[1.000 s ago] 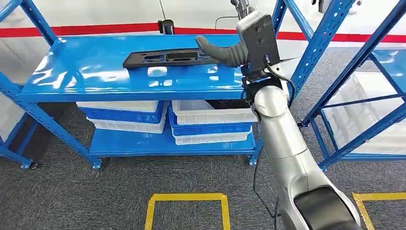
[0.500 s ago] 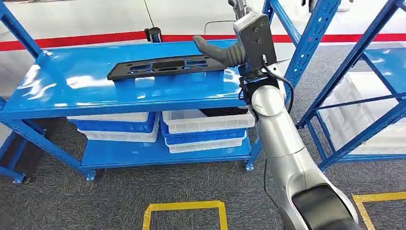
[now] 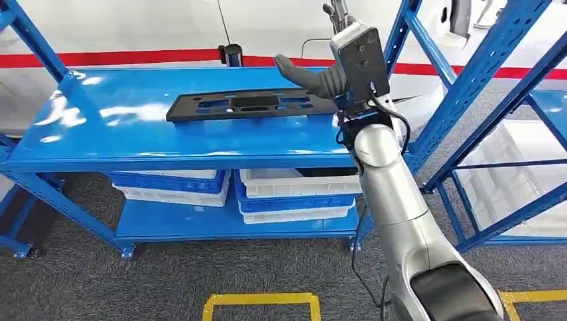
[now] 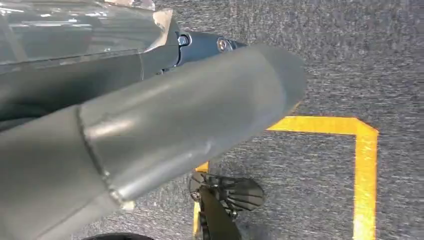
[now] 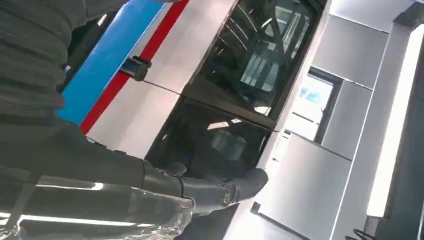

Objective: Take the parts from the cabinet and place them on the table.

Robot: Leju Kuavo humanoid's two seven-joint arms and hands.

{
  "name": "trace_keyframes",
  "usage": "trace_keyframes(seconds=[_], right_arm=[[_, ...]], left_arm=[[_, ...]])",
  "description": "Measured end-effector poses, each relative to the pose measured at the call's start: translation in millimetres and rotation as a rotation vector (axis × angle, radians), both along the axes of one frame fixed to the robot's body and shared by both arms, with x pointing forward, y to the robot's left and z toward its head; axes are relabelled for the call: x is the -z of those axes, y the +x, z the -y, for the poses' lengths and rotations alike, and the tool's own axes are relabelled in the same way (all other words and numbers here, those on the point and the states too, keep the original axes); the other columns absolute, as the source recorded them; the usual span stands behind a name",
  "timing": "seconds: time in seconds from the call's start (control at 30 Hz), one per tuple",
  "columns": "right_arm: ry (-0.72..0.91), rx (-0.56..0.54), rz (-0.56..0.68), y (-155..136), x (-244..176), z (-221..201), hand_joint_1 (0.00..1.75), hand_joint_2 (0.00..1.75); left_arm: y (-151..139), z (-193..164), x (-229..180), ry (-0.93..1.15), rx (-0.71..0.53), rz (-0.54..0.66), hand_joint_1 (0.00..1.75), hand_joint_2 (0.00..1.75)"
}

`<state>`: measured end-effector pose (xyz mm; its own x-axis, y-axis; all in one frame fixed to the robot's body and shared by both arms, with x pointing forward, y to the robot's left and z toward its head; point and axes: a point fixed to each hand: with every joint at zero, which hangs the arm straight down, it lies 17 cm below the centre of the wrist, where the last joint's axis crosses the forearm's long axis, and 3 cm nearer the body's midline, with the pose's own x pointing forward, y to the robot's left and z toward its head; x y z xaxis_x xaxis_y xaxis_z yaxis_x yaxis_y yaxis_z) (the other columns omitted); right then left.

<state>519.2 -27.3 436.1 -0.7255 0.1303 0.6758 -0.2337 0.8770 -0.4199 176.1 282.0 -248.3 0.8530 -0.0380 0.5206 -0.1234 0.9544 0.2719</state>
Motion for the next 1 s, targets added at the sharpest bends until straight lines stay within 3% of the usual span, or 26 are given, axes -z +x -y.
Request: trace_keyframes(seconds=[1.0], right_arm=[[-0.015, 0.008, -0.01, -1.5, 7.6, -3.1, 0.0, 1.75]], left_arm=[[1.2, 3.3, 0.3, 0.018, 0.036, -0.017, 0.0, 0.0]])
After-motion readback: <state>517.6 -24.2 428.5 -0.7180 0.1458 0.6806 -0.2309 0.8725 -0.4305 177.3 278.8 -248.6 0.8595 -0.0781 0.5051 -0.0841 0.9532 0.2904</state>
